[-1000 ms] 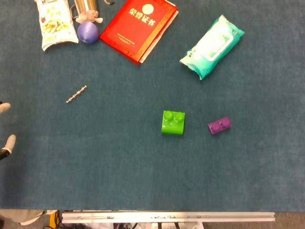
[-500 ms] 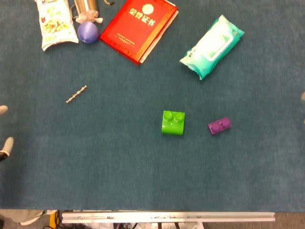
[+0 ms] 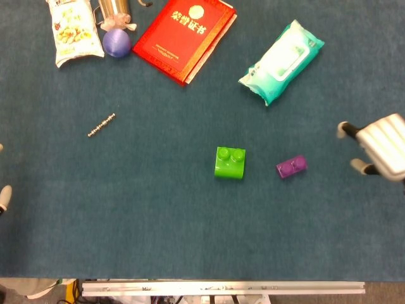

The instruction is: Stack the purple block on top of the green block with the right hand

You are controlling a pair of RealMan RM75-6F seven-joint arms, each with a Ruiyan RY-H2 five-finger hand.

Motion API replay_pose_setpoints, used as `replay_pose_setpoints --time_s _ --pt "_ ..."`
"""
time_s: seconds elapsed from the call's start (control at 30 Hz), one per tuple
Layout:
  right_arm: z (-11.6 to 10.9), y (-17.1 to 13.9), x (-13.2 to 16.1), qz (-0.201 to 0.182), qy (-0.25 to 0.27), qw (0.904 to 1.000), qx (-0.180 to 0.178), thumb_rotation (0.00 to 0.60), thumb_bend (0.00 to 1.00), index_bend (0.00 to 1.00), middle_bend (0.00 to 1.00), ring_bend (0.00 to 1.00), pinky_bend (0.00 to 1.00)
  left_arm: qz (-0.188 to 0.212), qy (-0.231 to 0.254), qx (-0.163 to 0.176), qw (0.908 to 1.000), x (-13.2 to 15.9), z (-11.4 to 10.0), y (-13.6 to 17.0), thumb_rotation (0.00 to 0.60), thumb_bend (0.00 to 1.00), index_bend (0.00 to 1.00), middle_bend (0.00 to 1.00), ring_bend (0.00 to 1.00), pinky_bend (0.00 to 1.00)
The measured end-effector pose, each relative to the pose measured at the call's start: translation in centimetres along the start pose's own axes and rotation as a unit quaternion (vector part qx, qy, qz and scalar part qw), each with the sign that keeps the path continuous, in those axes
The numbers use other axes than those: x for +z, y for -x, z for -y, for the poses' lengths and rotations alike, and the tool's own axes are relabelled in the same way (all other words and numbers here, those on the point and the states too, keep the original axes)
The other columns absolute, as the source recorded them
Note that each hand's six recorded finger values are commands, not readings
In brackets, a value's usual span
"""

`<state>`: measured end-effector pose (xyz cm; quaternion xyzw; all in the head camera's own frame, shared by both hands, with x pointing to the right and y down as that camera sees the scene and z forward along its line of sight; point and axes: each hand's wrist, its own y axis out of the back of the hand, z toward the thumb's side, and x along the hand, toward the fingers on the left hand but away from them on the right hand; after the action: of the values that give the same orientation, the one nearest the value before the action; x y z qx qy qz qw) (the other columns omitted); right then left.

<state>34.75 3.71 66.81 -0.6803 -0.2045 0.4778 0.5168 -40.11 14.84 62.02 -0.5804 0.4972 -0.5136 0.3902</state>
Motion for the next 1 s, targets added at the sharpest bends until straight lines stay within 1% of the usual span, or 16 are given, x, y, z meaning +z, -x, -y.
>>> replay_pose_setpoints --time_s 0.2,0.37,0.57,1.0 --pt "1.7 1.8 2.4 -0.023 0.002 0.9994 0.025 0.6 0.12 0.47 0.84 0.87 0.98 -0.003 0.001 -0.001 1.0 -0.3 0.1 0.3 0.6 0.29 0.24 0.24 0.19 0.09" --pt "3.1 2.8 3.6 -0.029 0.004 0.9987 0.042 0.6 0.08 0.47 0.84 0.88 0.98 -0.005 0.002 0.002 1.0 -0.5 -0.1 0.5 0.6 0.29 0.24 0.24 0.19 0.09" --pt "4.7 3.9 4.7 -0.034 0.0 0.9977 0.059 0.6 0.08 0.47 0.84 0.88 0.98 -0.01 0.001 0.003 0.9999 -0.9 -0.2 0.8 0.6 0.29 0.24 0.24 0.19 0.09" --pt "6.6 6.1 6.7 -0.046 -0.014 0.9953 0.084 0.6 0.09 0.48 0.84 0.88 0.98 -0.013 0.003 0.003 0.9999 -1.4 -0.2 0.9 0.6 0.29 0.24 0.24 0.19 0.09"
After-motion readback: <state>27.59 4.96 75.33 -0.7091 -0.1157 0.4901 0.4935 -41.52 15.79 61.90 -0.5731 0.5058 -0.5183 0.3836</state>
